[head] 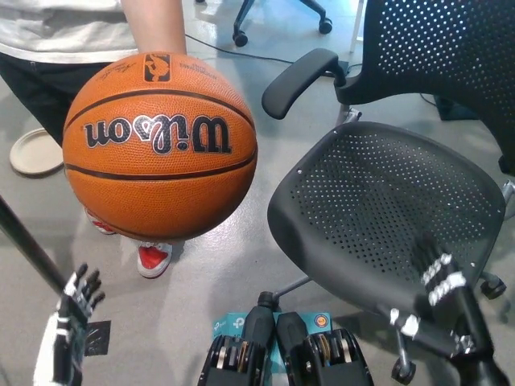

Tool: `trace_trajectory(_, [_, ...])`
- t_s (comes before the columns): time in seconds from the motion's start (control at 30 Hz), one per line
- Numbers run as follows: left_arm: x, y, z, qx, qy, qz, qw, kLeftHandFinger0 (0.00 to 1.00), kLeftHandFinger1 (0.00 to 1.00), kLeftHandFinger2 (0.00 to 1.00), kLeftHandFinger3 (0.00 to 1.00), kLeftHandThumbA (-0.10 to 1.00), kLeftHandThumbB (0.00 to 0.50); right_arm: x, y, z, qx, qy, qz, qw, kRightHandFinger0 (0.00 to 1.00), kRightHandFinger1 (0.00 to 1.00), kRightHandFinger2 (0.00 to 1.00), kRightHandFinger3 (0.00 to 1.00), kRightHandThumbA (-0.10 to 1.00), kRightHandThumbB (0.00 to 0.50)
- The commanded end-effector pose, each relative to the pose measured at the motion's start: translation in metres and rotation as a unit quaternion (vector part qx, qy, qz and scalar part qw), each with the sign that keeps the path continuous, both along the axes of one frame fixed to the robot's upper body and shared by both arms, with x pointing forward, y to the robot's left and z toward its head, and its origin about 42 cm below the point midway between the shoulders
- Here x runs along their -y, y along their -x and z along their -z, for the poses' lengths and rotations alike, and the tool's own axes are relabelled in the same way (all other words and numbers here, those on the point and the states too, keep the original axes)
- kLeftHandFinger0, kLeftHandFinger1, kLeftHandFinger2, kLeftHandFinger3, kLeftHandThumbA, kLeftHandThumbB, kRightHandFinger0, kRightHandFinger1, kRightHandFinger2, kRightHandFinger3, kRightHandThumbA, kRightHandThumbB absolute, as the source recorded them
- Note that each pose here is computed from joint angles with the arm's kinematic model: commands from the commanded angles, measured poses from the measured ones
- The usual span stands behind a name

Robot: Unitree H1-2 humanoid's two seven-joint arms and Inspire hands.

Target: The robot grabs the basketball from a person using both hands and then drops it on the black chair in the front

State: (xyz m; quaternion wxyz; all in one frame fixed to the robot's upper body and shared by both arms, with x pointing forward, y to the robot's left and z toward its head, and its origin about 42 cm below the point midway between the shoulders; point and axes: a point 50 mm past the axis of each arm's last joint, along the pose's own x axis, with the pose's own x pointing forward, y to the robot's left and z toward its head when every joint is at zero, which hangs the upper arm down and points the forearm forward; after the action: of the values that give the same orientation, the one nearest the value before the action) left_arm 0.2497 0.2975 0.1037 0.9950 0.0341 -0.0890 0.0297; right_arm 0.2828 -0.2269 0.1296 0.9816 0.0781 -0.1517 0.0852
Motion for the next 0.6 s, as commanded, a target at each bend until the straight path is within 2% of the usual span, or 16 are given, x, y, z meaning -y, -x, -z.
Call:
trace_trajectory(0.0, [-0.015, -0.008, -0.057, 0.077, -0.006, 0.014, 0.997, 1.00, 1.00, 1.00, 1.00, 1.00, 0.222, -0.015, -0.023, -0.073, 0.082, -0.070, -0.057, 0.993, 1.00, 1.00, 1.00, 1.00, 1.00, 0.325])
trace_trajectory(0.03, [-0.015, -0.010, -0.060, 0.079, -0.005, 0.014, 0.997, 1.00, 1.00, 1.00, 1.00, 1.00, 0.278, -0.015, -0.025, -0.076, 0.084, -0.070, -0.060, 0.992, 1.00, 1.00, 1.00, 1.00, 1.00, 0.313])
trace_trajectory(0.17, [-0.022, -0.021, -0.093, 0.105, 0.004, 0.015, 0.994, 1.00, 1.00, 1.00, 1.00, 1.00, 0.307, -0.033, -0.059, -0.106, 0.096, -0.075, -0.086, 0.989, 1.00, 1.00, 1.00, 1.00, 1.00, 0.345])
trace_trajectory(0.27, [-0.021, -0.033, -0.104, 0.122, -0.004, 0.018, 0.992, 1.00, 1.00, 1.00, 1.00, 1.00, 0.279, -0.051, -0.083, -0.115, 0.077, -0.100, -0.103, 0.987, 1.00, 1.00, 1.00, 1.00, 1.00, 0.341])
trace_trajectory(0.37, [-0.021, -0.042, -0.108, 0.115, -0.002, 0.008, 0.993, 1.00, 1.00, 1.00, 1.00, 1.00, 0.294, -0.071, -0.104, -0.116, 0.061, -0.107, -0.127, 0.984, 1.00, 1.00, 1.00, 1.00, 1.00, 0.313])
trace_trajectory(0.57, [-0.022, -0.062, -0.117, 0.121, -0.006, 0.007, 0.993, 1.00, 1.00, 1.00, 1.00, 1.00, 0.252, -0.101, -0.151, -0.133, 0.044, -0.122, -0.177, 0.976, 1.00, 1.00, 1.00, 1.00, 1.00, 0.327])
